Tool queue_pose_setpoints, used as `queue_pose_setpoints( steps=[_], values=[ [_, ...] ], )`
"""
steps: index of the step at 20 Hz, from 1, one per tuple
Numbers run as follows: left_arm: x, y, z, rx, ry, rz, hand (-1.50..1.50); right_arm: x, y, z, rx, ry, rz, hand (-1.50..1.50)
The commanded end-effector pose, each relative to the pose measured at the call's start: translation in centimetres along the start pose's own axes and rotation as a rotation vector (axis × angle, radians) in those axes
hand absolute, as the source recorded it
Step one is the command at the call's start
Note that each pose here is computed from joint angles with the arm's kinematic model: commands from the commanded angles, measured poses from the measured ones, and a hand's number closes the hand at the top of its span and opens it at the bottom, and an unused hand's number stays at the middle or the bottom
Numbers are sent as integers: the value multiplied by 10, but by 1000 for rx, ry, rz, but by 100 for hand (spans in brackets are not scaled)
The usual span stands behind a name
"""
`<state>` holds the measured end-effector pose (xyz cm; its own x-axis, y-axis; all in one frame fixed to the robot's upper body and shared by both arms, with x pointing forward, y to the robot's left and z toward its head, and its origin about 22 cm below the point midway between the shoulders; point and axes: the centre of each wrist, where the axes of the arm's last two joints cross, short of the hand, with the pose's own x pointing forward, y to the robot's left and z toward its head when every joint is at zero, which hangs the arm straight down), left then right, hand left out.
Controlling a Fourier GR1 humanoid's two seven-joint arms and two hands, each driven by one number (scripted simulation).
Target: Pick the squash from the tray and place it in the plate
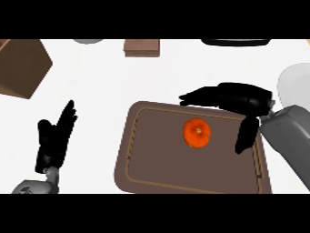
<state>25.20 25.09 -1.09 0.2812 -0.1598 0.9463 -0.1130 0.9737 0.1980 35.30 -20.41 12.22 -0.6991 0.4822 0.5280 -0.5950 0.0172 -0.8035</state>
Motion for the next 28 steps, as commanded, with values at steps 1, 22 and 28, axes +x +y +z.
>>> queue_pose_setpoints(
  steps=[1, 22, 28],
  values=[
    [-3, -5, 4, 4, 6, -14, 0, 4, -5, -9, 100, 46, 20, -150],
    [19, 1, -3, -1, -7, 5, 0, -11, 40, -40, 174, 83, 29, -150],
    [4, 8, 15, -4, 3, 1, 0, -27, 50, -53, 183, 101, 49, -150]
  ],
)
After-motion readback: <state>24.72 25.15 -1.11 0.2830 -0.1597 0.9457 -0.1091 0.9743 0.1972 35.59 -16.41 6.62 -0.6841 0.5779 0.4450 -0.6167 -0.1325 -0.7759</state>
